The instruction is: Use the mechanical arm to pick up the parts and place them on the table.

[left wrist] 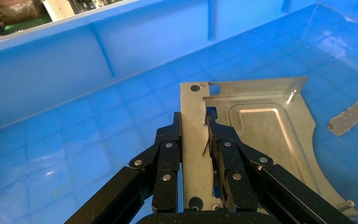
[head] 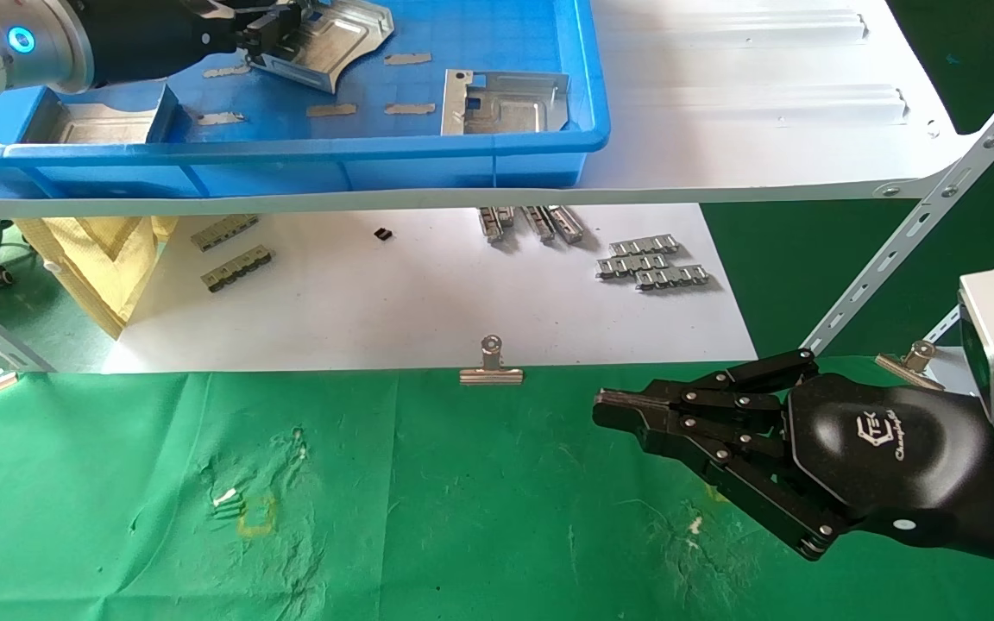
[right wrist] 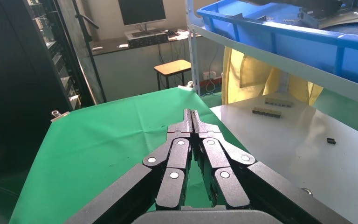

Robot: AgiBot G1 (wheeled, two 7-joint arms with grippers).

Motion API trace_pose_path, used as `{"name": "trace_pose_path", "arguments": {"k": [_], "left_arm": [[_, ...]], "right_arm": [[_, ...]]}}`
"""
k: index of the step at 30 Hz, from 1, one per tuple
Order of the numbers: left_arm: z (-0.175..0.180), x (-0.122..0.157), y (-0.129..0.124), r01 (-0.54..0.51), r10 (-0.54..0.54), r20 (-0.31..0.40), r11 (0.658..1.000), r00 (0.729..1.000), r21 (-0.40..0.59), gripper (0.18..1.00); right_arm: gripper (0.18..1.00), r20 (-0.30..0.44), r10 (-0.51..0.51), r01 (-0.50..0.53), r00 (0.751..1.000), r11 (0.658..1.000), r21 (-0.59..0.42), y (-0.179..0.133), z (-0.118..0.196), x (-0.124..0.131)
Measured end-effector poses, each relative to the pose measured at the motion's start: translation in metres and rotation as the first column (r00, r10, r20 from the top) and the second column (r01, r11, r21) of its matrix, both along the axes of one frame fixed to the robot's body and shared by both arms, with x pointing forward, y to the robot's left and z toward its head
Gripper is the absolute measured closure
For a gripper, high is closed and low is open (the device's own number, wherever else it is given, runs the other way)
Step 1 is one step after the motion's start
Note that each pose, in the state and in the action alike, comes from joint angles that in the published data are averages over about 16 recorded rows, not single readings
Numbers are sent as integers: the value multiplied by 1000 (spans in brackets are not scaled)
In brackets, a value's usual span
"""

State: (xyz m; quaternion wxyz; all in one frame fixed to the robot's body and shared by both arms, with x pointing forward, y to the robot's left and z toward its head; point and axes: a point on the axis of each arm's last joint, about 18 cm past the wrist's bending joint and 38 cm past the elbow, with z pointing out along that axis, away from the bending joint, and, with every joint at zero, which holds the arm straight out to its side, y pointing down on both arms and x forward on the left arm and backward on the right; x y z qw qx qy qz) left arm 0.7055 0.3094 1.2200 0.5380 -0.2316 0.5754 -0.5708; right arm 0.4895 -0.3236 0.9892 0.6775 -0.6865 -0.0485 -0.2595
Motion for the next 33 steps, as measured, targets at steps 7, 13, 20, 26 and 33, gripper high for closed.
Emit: {"name": "trace_pose_path", "arguments": {"k": [7, 13, 20, 26, 33], "left_arm": [[10, -19, -2, 96, -97, 38, 995, 995, 27, 898], [7, -47, -6, 242, -251, 63, 963, 966, 121, 911], [-14, -85, -10, 416, -447, 64, 869, 892, 268, 911], [-35, -108, -5, 487, -547, 74, 792, 834, 367, 911], [-65, -124, 9, 491, -590, 96, 741, 802, 457, 912]], "right_arm": [[953, 0, 0, 0, 1000, 1000, 0, 0, 0, 0], [895, 0, 0, 0, 1000, 1000, 0, 0, 0, 0], [784, 0, 0, 0, 1000, 1000, 0, 0, 0, 0], [654, 0, 0, 0, 1000, 1000, 0, 0, 0, 0], [498, 0, 0, 0, 1000, 1000, 0, 0, 0, 0]]}}
